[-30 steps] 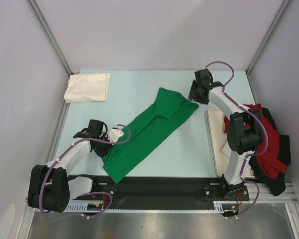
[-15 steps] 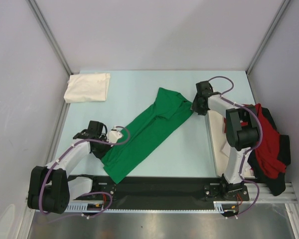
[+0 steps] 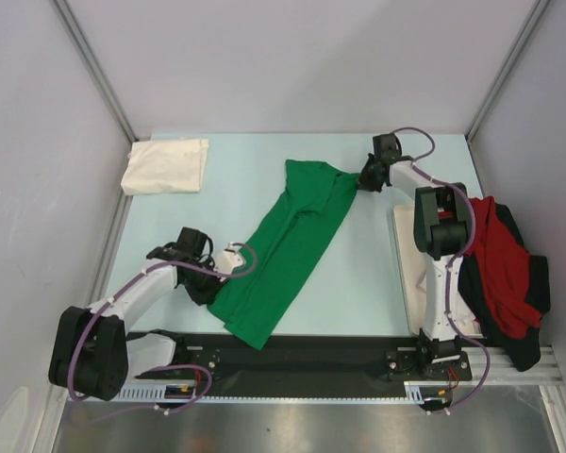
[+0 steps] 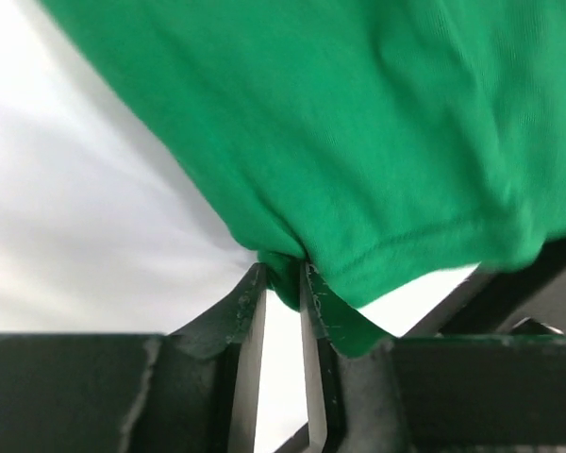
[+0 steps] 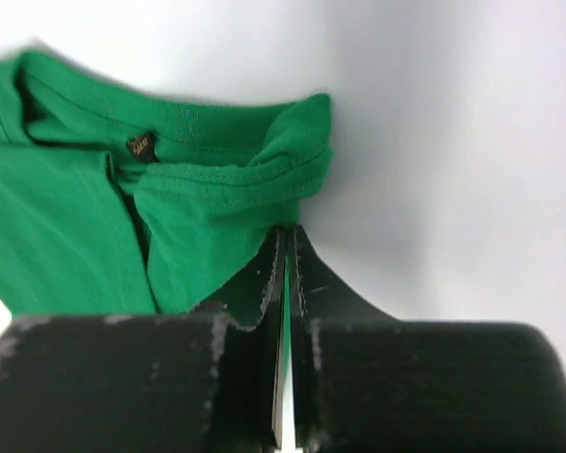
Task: Fold and stack the t-shirts
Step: Fold the tshirt
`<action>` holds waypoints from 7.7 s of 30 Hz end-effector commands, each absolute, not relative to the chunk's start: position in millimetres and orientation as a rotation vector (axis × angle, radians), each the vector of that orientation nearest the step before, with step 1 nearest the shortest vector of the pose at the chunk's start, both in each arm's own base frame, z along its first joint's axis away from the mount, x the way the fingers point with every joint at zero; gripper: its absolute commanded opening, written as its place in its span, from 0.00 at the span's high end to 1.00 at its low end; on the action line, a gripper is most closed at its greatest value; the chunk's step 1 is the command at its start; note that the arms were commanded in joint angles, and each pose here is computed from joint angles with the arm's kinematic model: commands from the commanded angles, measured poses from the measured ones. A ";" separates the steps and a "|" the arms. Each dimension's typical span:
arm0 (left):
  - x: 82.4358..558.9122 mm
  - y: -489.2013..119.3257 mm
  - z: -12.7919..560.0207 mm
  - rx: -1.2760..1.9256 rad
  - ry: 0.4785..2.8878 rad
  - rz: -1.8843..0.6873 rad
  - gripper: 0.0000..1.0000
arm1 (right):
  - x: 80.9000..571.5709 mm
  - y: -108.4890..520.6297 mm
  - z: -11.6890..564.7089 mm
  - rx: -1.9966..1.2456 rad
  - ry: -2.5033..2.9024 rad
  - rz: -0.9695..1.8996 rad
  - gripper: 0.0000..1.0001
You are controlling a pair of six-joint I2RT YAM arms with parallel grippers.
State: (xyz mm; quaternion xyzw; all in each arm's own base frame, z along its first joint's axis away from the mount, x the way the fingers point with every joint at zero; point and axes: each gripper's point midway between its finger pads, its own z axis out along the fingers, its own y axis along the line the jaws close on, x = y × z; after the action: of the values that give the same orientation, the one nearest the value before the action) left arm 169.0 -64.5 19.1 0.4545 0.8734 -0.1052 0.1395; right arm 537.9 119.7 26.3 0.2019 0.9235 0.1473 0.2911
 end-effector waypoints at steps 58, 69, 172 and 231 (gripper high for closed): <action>313.8 -130.3 81.7 0.921 2.333 -0.239 0.40 | 671.0 246.5 75.4 0.374 2.101 0.739 0.59; 314.3 -127.0 80.8 0.922 2.333 -0.233 0.40 | 671.6 263.5 48.0 0.383 2.119 0.838 0.63; 163.1 -215.4 45.0 1.800 2.077 -0.476 0.58 | 479.8 165.7 53.1 0.401 2.474 0.521 0.56; 150.2 -245.9 90.8 1.775 1.416 -0.447 1.00 | 141.5 196.8 99.0 0.031 2.790 0.732 1.00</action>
State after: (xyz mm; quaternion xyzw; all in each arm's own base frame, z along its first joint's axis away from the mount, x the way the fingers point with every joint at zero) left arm 116.8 -232.7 60.6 0.7523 0.5295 -0.1757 0.3504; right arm 107.6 202.6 82.1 0.0239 0.9623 0.2560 0.0886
